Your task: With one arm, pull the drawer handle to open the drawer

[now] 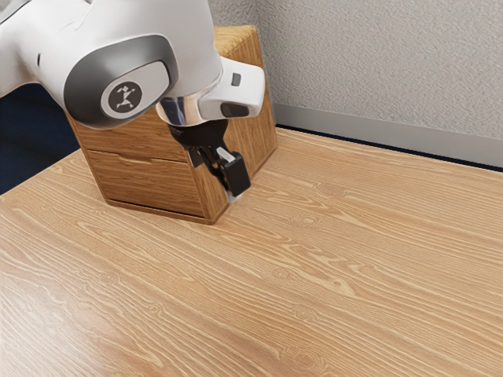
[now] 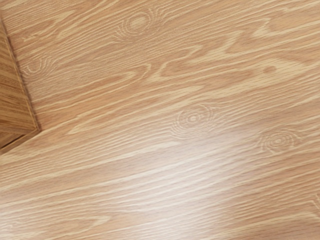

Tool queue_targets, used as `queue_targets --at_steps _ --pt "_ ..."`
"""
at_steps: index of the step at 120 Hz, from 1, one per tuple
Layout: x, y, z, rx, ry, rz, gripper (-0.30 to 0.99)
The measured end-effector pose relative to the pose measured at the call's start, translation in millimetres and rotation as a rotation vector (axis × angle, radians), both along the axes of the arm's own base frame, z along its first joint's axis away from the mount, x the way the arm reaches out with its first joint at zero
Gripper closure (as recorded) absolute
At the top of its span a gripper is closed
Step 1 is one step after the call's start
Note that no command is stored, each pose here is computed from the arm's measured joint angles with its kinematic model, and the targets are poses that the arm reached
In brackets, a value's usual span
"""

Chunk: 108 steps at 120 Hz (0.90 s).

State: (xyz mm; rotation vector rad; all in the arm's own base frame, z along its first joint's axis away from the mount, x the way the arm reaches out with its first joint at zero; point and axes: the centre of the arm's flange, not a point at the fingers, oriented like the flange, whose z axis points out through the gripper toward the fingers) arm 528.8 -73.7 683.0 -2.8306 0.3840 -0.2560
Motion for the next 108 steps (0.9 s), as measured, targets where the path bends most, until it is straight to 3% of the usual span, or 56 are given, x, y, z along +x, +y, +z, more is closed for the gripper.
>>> queue_targets --at_steps 12,25,34,49,63,76,87,98,108 --pt "-7.2 2.2 -5.1 -0.009 0.011 -0.010 0.00" --pt "-45.9 39.9 -2.5 -0.089 -0.001 0.000 0.00" --pt "-92.9 72.1 -22.8 -0.160 0.022 0.012 0.00" --pt "-191.9 137.6 -3.7 -0.207 -0.091 0.004 0.00" --pt "-236.6 198.9 10.7 -0.153 -0.176 -0.071 0.00" --pt "-230.9 261.0 13.0 -0.144 -0.214 -0.249 0.00" --pt "-198.4 289.2 11.5 -0.114 -0.196 -0.414 0.00" --pt "-161.2 300.0 10.1 -0.036 -0.159 -0.579 0.00" --pt "-147.8 305.9 11.5 0.062 -0.115 -0.686 0.00"
